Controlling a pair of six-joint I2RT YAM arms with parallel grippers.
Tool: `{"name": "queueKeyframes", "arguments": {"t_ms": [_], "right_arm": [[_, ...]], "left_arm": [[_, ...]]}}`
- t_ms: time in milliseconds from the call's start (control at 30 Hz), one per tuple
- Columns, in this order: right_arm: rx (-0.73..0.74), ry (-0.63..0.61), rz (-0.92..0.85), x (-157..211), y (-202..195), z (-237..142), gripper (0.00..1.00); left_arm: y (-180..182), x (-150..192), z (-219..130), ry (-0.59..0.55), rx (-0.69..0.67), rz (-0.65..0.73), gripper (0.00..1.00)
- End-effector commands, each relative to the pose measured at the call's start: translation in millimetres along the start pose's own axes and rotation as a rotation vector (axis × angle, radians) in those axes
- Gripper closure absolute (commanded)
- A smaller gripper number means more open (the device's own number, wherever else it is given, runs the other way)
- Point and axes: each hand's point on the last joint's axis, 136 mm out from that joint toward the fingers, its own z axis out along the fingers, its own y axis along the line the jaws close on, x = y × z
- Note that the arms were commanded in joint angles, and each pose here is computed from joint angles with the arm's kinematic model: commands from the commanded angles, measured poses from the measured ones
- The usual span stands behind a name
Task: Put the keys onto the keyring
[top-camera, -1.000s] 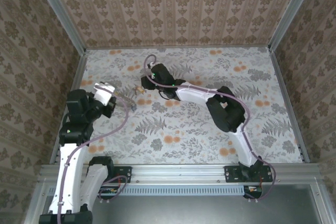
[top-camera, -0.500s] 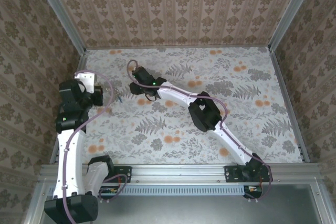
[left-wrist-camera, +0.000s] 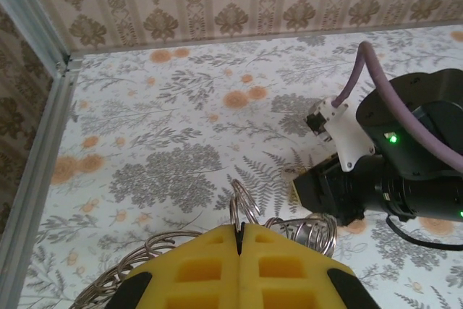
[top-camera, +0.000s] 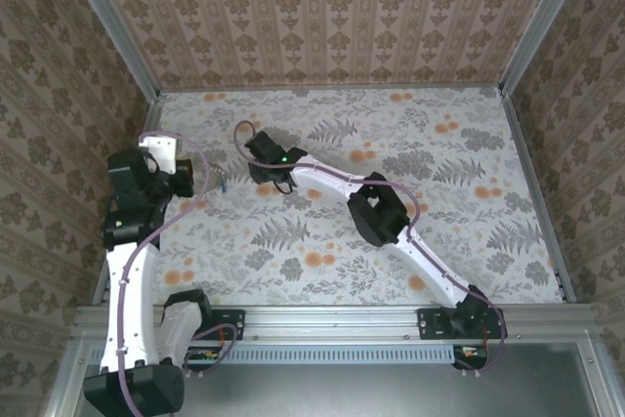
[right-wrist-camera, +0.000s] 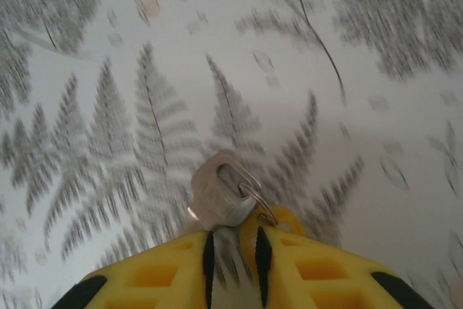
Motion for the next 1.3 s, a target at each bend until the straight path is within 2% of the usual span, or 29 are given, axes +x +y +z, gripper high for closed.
{"name": "queueKeyframes", "arguments": {"t_ms": [0, 200, 367, 500, 600, 667, 733, 867, 933, 1067, 1267], "right_arm": [[0.073, 0.131, 0.008, 48.0, -22.6, -21.2, 0.73], [0.046, 0.175, 0.019, 96.5, -46.9, -90.3, 0.74], [0.017, 0.235, 0.061, 146.5, -71.7, -150.9, 0.74], [-0.048, 0.176, 0.069, 146.2, -77.6, -201.9, 0.72], [-0.109, 0.084, 0.075, 128.4, -85.6, -236.5, 0.72], [-0.137, 0.011, -0.024, 122.3, -92.6, -254.7, 0.72], [-0.17, -0.041, -0.195, 122.4, -96.8, -261.5, 0.72], [-0.346, -0.092, -0.69, 142.4, -74.0, -270.5, 0.68], [-0.349, -0.062, -0.887, 152.1, -77.5, -268.2, 0.66], [-0.37, 0.047, -1.078, 167.1, -87.4, -256.8, 0.62], [-0.423, -0.087, -1.132, 176.0, -77.9, -244.4, 0.62]], "left_arm": [[-19.4, -14.0, -7.1, -0.071, 0.098, 0.052, 1.0], [-54.1, -7.9, -9.5, -0.072, 0.257, 0.121, 1.0], [-97.1, 0.1, -20.8, -0.093, 0.468, 0.214, 1.0], [-147.9, 10.1, -40.2, -0.14, 0.743, 0.315, 1.0], [-175.4, 18.8, -53.7, -0.178, 0.886, 0.381, 1.0], [-188.9, 27.0, -60.4, -0.185, 0.959, 0.414, 1.0], [-202.3, 38.4, -69.1, -0.182, 1.046, 0.438, 1.0], [-212.9, 54.7, -78.9, -0.196, 1.113, 0.498, 1.0], [-215.4, 61.6, -81.8, -0.216, 1.122, 0.534, 1.0], [-219.5, 70.6, -83.5, -0.259, 1.139, 0.583, 1.0], [-227.1, 91.9, -88.5, -0.35, 1.159, 0.739, 1.0]]}}
